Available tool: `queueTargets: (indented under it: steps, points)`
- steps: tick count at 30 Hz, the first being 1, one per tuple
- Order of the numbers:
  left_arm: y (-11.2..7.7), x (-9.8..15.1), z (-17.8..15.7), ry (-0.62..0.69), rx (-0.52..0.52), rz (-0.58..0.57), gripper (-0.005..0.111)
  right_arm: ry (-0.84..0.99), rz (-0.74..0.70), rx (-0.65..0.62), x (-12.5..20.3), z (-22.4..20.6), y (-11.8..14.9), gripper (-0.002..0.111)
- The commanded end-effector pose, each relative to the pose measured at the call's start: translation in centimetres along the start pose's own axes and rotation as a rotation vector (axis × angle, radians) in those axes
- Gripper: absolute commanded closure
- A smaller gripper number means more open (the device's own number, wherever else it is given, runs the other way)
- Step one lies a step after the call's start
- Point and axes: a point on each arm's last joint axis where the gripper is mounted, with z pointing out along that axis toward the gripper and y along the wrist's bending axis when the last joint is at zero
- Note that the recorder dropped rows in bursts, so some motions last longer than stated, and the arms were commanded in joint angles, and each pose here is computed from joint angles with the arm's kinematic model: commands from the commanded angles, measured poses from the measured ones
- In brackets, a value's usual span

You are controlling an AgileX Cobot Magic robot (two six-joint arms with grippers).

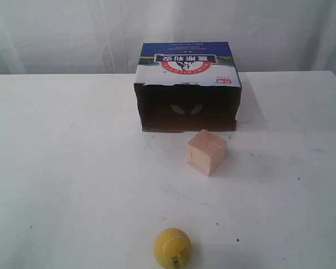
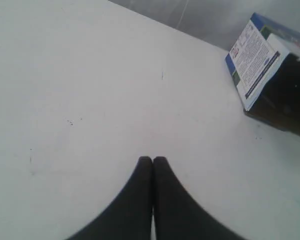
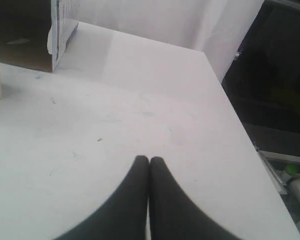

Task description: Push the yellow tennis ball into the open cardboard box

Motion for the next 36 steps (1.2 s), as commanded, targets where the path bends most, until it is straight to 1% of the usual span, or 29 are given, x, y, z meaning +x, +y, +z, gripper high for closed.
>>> queueTargets:
  steps: [1,3,5,6,7,8,9,10,11,12,13,14,15,16,17,18,19,20,21,22,23,24,25,26,28,29,32,36]
  points:
    - [-0.3,-1.1,-0.1,-0.128,0.038,-0.074,0.107,-0.004,0.006,0.006,0.1,0.0,0.0,0.108]
    - [-0.7,-3.2,-0.6,-0.355,0.1,-0.113,0.107,-0.004,0.006,0.006,0.1,0.0,0.0,0.108]
    - [-0.9,-5.9,-2.1,-0.685,0.191,-0.237,0.107,-0.004,0.006,0.006,0.1,0.0,0.0,0.108]
    - [-0.9,-6.9,-2.7,-0.781,0.206,-0.281,0.107,-0.004,0.006,0.006,0.1,0.0,0.0,0.108]
    - [-1.3,-8.5,-3.5,-0.855,0.22,-0.333,0.107,-0.004,0.006,0.006,0.1,0.0,0.0,0.108]
    - [-2.8,-11.5,-4.3,-0.864,0.224,-0.29,0.107,-0.004,0.006,0.006,0.1,0.0,0.0,0.108]
    - [-4.1,-13.2,-4.4,-0.823,0.207,-0.191,0.107,-0.004,0.006,0.006,0.1,0.0,0.0,0.108]
    - [-6.6,-16.4,-3.9,-0.687,0.168,0.05,0.107,-0.004,0.006,0.006,0.1,0.0,0.0,0.108]
    - [-7.8,-17.9,-3.1,-0.575,0.136,0.168,0.107,-0.004,0.006,0.006,0.1,0.0,0.0,0.108]
    - [-9.0,-20.5,-0.6,-0.294,0.023,0.32,0.107,-0.004,0.006,0.006,0.1,0.0,0.0,0.108]
    - [-9.4,-21.7,0.8,-0.175,-0.018,0.338,0.107,-0.004,0.006,0.006,0.1,0.0,0.0,0.108]
    - [-9.7,-22.5,3.8,0.122,-0.086,0.393,0.107,-0.004,0.006,0.006,0.1,0.0,0.0,0.108]
    - [-9.7,-22.4,5.0,0.247,-0.097,0.44,0.107,-0.004,0.006,0.006,0.1,0.0,0.0,0.108]
    - [-9.8,-22.0,6.4,0.404,-0.075,0.493,0.107,-0.004,0.006,0.006,0.1,0.0,0.0,0.108]
    - [-10.0,-21.1,7.6,0.555,-0.018,0.529,0.107,-0.004,0.006,0.006,0.1,0.0,0.0,0.108]
    - [-10.8,-18.9,9.3,0.799,0.178,0.498,0.107,-0.004,0.006,0.006,0.1,0.0,0.0,0.108]
    - [-11.4,-17.7,10.1,0.89,0.307,0.459,0.107,-0.004,0.006,0.006,0.1,0.0,0.0,0.108]
    - [-12.5,-15.6,11.3,0.968,0.554,0.369,0.107,-0.004,0.006,0.006,0.1,0.0,0.0,0.108]
    - [-13.5,-14.3,11.9,0.959,0.717,0.288,0.107,-0.004,0.006,0.006,0.1,0.0,0.0,0.108]
    - [-14.8,-12.5,12.6,0.905,0.873,0.226,0.107,-0.004,0.006,0.006,0.1,0.0,0.0,0.108]
    - [-15.6,-11.0,12.9,0.879,0.944,0.213,0.107,-0.004,0.006,0.006,0.1,0.0,0.0,0.108]
    - [-16.8,-8.8,13.0,0.864,0.986,0.233,0.107,-0.004,0.006,0.006,0.1,0.0,0.0,0.108]
    - [-17.7,-7.0,12.8,0.885,1.006,0.269,0.107,-0.004,0.006,0.006,0.1,0.0,0.0,0.108]
    - [-18.9,-4.6,12.2,0.907,1.046,0.357,0.107,-0.004,0.006,0.006,0.1,0.0,0.0,0.108]
    - [-20.2,-2.3,11.3,0.901,1.084,0.476,0.107,-0.004,0.006,0.006,0.1,0.0,0.0,0.108]
    - [-20.8,-1.2,11.0,0.891,1.093,0.532,0.107,-0.004,0.006,0.006,0.1,0.0,0.0,0.108]
    - [-21.7,1.1,10.6,0.871,1.088,0.648,0.107,-0.004,0.006,0.006,0.1,0.0,0.0,0.108]
    - [-22.2,3.2,10.7,0.907,1.081,0.704,0.107,-0.004,0.006,0.006,0.1,0.0,0.0,0.108]
